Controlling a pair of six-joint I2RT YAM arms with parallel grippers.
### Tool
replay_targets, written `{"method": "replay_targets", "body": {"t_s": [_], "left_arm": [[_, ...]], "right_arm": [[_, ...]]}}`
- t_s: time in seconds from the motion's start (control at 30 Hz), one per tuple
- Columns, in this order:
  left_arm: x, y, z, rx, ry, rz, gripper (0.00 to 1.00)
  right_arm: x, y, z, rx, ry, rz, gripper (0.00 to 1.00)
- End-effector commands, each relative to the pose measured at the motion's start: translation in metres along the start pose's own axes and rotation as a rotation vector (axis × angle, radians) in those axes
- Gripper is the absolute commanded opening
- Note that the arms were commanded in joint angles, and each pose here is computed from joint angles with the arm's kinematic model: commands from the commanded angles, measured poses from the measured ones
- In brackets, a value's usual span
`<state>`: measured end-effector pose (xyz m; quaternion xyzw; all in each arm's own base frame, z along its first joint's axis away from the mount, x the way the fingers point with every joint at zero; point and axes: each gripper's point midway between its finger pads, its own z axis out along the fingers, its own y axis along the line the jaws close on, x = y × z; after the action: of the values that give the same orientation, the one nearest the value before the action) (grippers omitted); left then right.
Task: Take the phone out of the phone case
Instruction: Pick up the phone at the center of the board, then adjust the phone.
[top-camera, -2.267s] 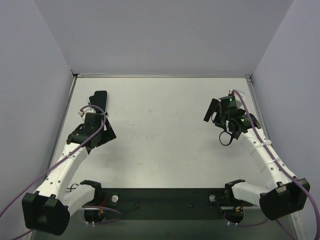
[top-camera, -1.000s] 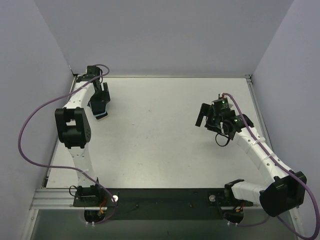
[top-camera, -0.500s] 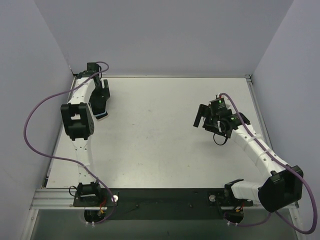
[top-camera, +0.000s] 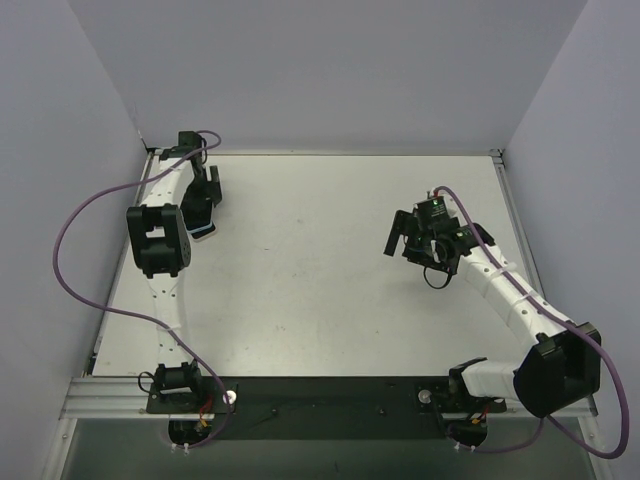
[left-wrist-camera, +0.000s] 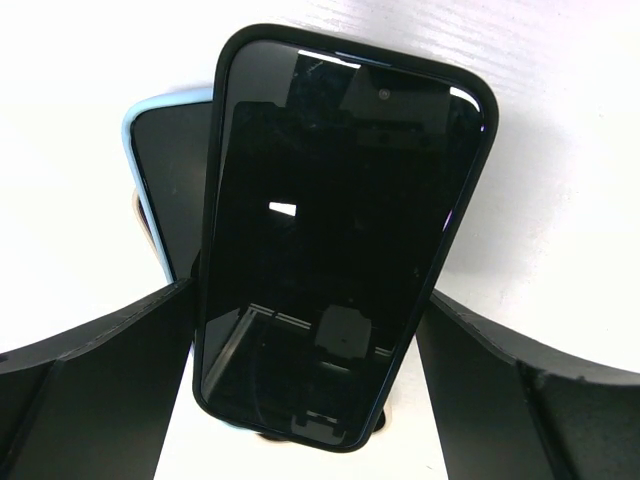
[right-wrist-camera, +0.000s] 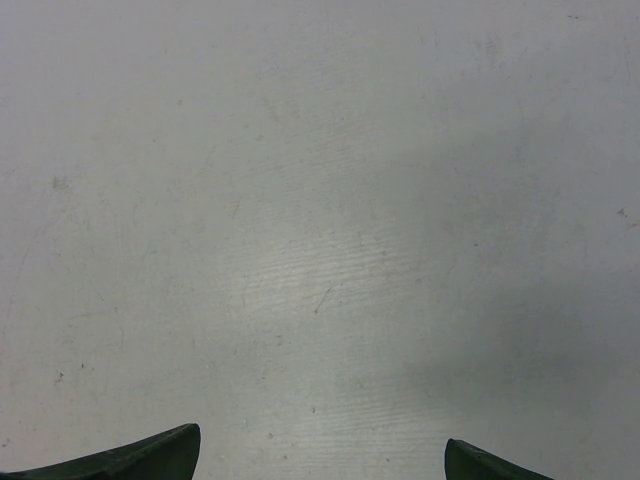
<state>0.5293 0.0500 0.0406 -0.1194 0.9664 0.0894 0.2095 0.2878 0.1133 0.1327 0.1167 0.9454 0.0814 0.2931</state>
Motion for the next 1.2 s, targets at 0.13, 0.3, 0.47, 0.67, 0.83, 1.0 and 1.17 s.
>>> {"method": "replay_targets", "body": {"t_s": [0.13, 0.3, 0.47, 0.67, 0.83, 1.0, 1.17], "left_arm": [[-0.003, -0.001, -0.003, 0.004, -0.017, 0.002, 0.83], [-0.01, -0.008, -0.022, 0.027, -0.048, 0.003, 0.42], [-0.007, -0.022, -0.045, 0.036, -0.052, 0.032, 0.17], [0.007, -0.067, -0.088, 0.048, -0.092, 0.181, 0.11], [0.044, -0.128, -0.12, 0.174, -0.075, 0.24, 0.06], [0.09, -0.174, -0.141, 0.266, -0.041, 0.246, 0.02], [0.146, -0.22, -0.167, 0.393, -0.017, 0.285, 0.02]], "right_arm": [[-0.001, 0.009, 0.0, -0.011, 0.01, -0.006, 1.0], [0.0, 0.011, 0.001, -0.013, 0.019, -0.008, 1.0], [0.002, 0.013, 0.0, -0.018, 0.021, -0.016, 1.0], [0.006, 0.013, -0.001, -0.022, 0.02, -0.02, 1.0], [0.009, 0.012, -0.005, -0.023, 0.009, -0.011, 1.0], [0.011, 0.001, -0.01, 0.004, -0.031, 0.016, 1.0], [0.016, -0.01, -0.009, 0.027, -0.045, 0.053, 1.0]]}}
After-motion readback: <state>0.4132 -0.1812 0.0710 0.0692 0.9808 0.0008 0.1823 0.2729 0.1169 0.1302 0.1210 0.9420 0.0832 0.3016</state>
